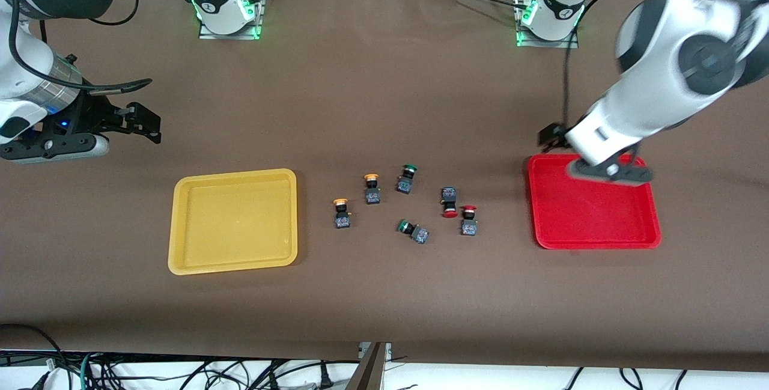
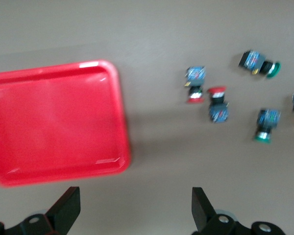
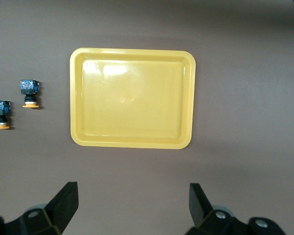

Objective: Place red and yellow buttons in trays
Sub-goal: 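Reach the left gripper from the red tray toward a red-capped button, then grasp the red button with the left gripper while the right gripper reaches orange buttons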

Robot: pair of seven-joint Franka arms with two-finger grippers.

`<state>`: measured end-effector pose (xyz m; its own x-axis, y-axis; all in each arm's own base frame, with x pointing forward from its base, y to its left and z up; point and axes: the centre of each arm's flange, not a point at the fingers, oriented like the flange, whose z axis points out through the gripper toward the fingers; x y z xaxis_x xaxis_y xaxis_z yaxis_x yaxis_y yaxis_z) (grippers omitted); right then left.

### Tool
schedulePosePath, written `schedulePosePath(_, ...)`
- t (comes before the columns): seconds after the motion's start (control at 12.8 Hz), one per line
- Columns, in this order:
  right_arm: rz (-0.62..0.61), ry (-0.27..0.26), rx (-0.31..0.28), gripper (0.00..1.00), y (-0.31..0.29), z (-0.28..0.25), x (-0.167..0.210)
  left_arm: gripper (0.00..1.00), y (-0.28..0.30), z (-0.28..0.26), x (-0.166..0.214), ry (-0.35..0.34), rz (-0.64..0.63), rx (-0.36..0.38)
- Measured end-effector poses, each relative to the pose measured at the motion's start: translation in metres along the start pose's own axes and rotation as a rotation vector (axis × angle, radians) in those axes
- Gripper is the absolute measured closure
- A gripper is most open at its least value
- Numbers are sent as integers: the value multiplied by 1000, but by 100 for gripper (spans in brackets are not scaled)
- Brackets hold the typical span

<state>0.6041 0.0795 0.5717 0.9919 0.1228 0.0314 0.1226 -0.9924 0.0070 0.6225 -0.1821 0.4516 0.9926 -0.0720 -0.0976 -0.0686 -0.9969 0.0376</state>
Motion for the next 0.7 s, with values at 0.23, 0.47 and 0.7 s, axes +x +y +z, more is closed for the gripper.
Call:
schedulePosePath(0.23, 7, -3, -11, 0, 6, 2, 1, 0, 33, 75, 62, 47, -83, -50)
schedulePosePath(0.47, 5, -3, -12, 0, 5, 2, 1, 0, 62, 137, 97, 177, -64, -87)
schedulePosePath(0.7, 3, -4, -12, 0, 4, 2, 1, 0, 95, 192, 101, 265, -14, 6)
